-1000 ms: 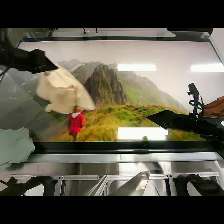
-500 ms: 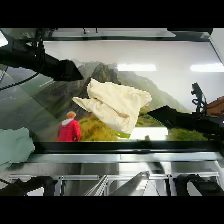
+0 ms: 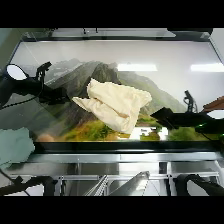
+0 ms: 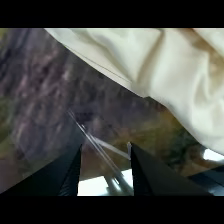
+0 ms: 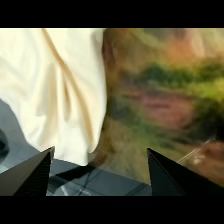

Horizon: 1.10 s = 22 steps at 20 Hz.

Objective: Fold the shirts.

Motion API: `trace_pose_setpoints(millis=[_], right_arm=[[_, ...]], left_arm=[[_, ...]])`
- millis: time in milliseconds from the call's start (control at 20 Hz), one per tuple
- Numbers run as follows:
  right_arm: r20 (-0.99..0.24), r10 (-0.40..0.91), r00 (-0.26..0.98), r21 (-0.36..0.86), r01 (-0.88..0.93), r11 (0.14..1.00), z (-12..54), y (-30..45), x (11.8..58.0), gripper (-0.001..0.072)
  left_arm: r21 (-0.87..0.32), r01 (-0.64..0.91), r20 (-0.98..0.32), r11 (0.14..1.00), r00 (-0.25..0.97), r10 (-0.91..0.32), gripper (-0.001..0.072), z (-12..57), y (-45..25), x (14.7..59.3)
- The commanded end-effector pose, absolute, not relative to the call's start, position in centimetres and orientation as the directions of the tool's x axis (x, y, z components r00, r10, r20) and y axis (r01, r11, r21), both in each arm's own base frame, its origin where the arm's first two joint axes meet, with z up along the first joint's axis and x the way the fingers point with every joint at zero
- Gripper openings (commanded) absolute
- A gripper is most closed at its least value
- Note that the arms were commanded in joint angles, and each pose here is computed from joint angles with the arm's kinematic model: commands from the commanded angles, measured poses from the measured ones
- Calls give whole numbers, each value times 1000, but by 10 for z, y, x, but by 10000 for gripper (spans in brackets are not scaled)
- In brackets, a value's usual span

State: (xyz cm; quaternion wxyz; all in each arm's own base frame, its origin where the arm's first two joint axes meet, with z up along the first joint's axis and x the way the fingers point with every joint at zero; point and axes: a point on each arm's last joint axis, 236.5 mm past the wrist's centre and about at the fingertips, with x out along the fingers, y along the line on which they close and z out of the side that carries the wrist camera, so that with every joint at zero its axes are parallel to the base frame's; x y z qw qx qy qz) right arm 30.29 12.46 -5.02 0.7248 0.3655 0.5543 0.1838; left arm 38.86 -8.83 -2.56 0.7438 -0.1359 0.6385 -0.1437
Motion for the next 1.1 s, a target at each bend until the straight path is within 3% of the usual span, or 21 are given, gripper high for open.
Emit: trace_pose_setpoints(millis=[0,400,750,800,850,1000,1050], right_arm=[[-716,667,209,695,121,709,-92,151,305,642],[-696,666,268,698,36,715,-76,167,369,642],[-674,709,206,731,53,680,-93,205,368,632],[-670,714,205,735,47,676,-91,208,370,475],[-664,718,210,739,36,673,-87,211,373,293],[-641,731,233,752,-2,660,-70,219,386,18],[-635,734,242,753,-17,657,-64,220,391,18]], left_arm=[[-376,5,-922,927,101,-375,335,-73,-81,406],[-394,92,-911,914,92,-402,335,-106,-117,473],[-416,125,-909,901,-40,-414,332,-123,-134,465],[-419,127,-908,899,-52,-416,247,-123,-135,464],[-420,130,-908,898,-47,-417,17,-120,-135,466],[-450,150,-890,880,6,-456,18,-96,-144,480],[-485,158,-868,860,32,-496,18,-82,-151,487]])
